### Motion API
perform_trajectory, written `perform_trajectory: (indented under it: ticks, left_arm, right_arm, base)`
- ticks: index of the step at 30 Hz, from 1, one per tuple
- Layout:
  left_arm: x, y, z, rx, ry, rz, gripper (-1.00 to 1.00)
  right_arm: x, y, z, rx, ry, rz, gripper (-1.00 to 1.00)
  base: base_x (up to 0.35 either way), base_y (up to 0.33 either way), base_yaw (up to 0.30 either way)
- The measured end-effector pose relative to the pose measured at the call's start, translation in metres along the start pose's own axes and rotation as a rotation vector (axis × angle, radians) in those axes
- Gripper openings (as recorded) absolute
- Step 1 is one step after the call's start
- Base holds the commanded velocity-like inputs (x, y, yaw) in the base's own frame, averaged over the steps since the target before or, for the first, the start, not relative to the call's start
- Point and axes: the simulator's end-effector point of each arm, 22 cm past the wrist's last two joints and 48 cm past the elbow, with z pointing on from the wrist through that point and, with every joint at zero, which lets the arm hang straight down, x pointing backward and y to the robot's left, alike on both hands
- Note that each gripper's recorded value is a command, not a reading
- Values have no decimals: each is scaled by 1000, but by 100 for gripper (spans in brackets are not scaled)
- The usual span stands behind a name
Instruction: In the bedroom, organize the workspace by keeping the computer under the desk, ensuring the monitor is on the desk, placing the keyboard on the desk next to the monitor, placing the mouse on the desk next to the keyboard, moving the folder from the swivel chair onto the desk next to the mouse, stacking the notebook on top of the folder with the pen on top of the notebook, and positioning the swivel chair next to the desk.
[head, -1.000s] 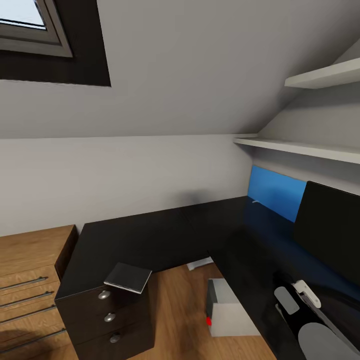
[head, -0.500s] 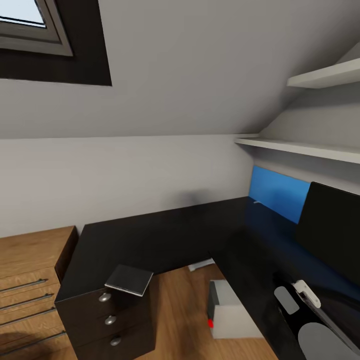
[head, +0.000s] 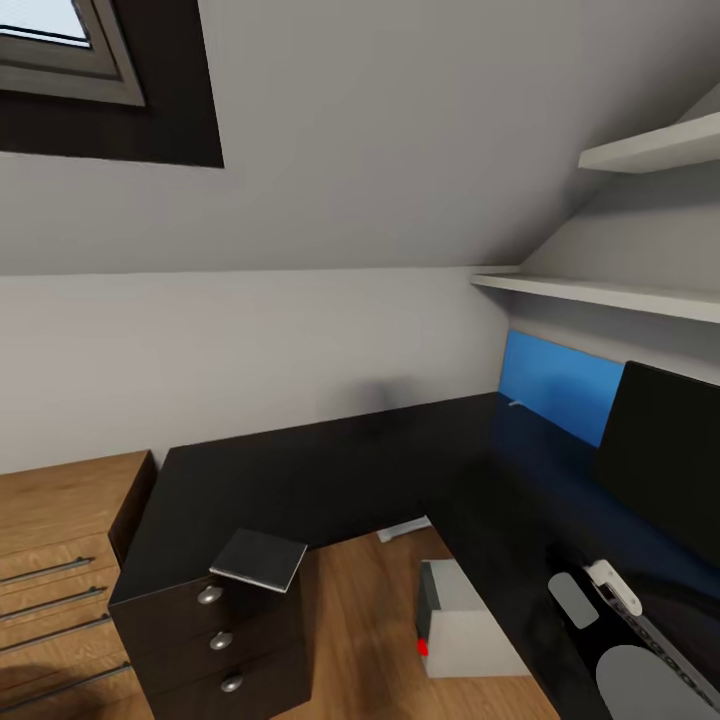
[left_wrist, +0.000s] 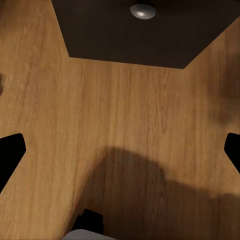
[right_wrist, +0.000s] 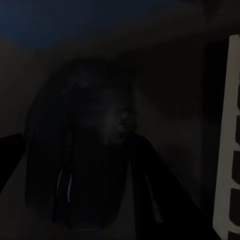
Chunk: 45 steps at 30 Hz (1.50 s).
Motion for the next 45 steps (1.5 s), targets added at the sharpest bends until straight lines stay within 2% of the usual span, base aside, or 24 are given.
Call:
perform_trajectory:
  ticks: [6, 18, 19, 45]
  left_arm:
    - [4, 1, 8, -1, 0, 0, 100]
    - [4, 1, 8, 2, -1, 0, 100]
    - [4, 1, 8, 2, -1, 0, 100]
    - [5, 0, 8, 3, 0, 1, 100]
  right_arm:
    - [6, -4, 5, -2, -1, 0, -100]
    - [6, -3, 5, -2, 0, -1, -100]
    - [6, -3, 5, -2, 0, -2, 100]
    - [6, 1, 5, -15, -1, 0, 100]
  base:
    - [0, 0, 0]
    - [0, 0, 0]
    - [0, 0, 0]
    - [0, 0, 0]
